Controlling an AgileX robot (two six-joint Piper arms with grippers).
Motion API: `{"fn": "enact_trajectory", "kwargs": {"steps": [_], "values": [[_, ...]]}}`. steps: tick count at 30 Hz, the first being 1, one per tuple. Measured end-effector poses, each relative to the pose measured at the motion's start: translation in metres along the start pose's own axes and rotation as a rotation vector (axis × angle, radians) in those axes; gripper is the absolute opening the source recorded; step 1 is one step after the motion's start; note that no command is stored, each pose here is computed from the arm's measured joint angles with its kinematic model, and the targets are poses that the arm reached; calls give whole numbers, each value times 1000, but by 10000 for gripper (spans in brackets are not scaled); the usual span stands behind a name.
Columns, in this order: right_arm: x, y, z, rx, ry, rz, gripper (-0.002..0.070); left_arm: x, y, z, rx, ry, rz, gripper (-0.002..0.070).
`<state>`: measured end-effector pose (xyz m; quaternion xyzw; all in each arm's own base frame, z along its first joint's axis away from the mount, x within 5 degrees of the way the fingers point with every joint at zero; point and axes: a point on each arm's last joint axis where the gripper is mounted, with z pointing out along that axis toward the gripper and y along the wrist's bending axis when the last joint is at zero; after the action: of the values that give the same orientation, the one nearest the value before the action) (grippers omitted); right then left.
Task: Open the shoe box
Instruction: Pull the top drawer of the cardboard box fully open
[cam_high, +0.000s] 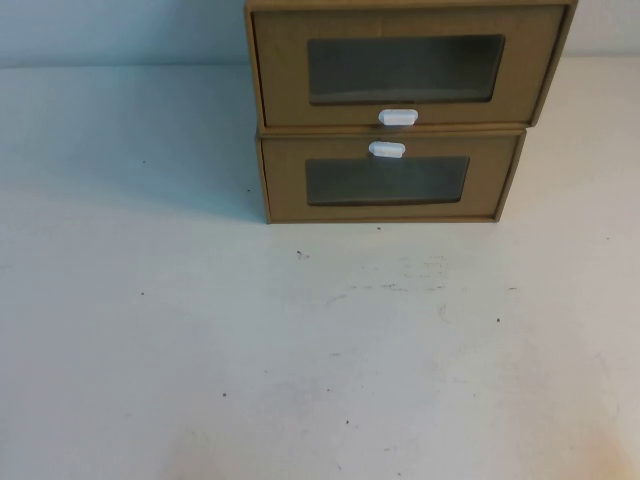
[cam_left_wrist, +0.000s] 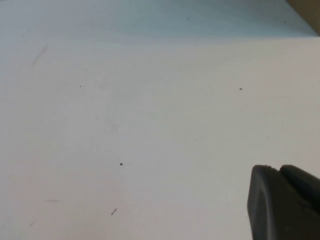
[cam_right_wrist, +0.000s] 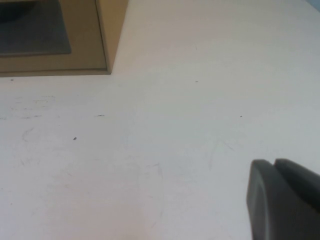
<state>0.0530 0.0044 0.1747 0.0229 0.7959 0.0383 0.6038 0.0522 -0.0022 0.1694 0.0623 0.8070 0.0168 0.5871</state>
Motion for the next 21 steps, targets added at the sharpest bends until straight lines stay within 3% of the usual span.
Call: {"fn": "enact_trajectory", "kwargs": {"steps": [21], "values": [[0,0,0,-1,0,2,-13,-1,0,0,-1,-9,0,-4]]}}
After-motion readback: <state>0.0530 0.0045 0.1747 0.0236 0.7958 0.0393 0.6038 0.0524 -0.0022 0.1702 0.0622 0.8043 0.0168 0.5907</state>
